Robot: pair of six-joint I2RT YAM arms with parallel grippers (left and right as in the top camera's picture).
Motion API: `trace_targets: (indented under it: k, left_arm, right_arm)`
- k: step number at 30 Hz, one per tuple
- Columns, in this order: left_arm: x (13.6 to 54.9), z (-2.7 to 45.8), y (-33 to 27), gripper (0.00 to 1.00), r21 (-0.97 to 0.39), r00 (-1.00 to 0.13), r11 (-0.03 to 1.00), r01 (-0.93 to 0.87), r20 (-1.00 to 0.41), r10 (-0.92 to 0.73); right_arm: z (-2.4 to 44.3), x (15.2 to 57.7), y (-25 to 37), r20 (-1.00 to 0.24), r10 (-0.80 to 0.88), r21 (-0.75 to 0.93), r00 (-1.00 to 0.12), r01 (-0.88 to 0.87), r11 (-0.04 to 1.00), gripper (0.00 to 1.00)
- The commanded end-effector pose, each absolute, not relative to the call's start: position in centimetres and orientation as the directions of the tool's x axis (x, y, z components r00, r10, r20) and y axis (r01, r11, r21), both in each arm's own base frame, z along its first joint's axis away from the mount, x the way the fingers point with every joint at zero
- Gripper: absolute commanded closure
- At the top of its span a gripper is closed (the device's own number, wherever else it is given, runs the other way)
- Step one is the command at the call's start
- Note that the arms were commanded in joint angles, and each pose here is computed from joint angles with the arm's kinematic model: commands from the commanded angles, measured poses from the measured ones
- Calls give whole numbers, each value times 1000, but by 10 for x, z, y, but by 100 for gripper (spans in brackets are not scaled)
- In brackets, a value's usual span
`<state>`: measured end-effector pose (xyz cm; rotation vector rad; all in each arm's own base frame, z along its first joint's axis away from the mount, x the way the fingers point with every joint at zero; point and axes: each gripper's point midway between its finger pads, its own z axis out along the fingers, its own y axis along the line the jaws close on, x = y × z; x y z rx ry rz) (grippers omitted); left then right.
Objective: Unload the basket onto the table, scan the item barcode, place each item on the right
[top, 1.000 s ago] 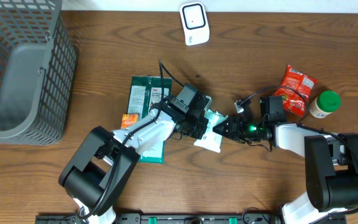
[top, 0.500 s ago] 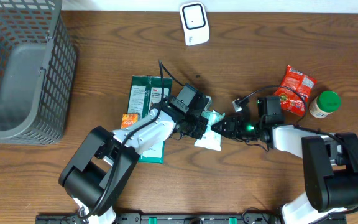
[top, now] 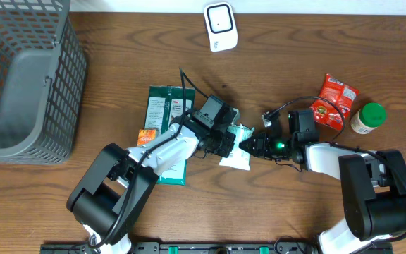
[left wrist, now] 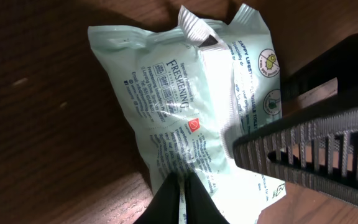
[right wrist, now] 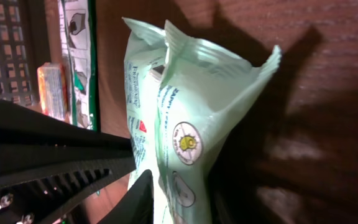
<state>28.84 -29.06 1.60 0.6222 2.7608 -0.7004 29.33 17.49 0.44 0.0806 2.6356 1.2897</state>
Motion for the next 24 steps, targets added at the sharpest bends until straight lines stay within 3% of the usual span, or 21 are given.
trace_targets:
  k: [1, 5, 10, 18, 20, 23, 24]
  left_arm:
    - [283, 3, -285, 92, -386, -896, 814, 434, -281, 344]
    - [283, 3, -284, 93, -385, -896, 814, 434, -281, 344]
    - [283, 3, -285, 92, -385, -896, 814, 434, -281, 344]
    - [283, 3, -285, 92, -385, -896, 814, 434, -281, 344]
    - [283, 3, -285, 92, -385, -896, 814, 434, -281, 344]
    - [283, 4, -285, 92, -386, -895, 814, 435, -283, 344]
    - [284, 4, -285, 93, -386, -895, 813, 435, -286, 343]
  right_arm:
    - [-9, 287, 173, -141, 137, 762, -981, -19, 647, 73]
    - [-10, 290, 171, -155, 143, 752, -978, -23, 658, 69]
    - [-14, 291, 169, -163, 147, 734, -976, -20, 679, 75]
    - [-15, 291, 172, -179, 135, 720, -974, -36, 693, 74]
    - [-15, 291, 172, -177, 135, 720, -975, -34, 693, 78]
    - [-14, 291, 172, -179, 136, 723, -974, -37, 690, 98]
    - [-14, 292, 172, -180, 136, 723, -974, -37, 690, 99]
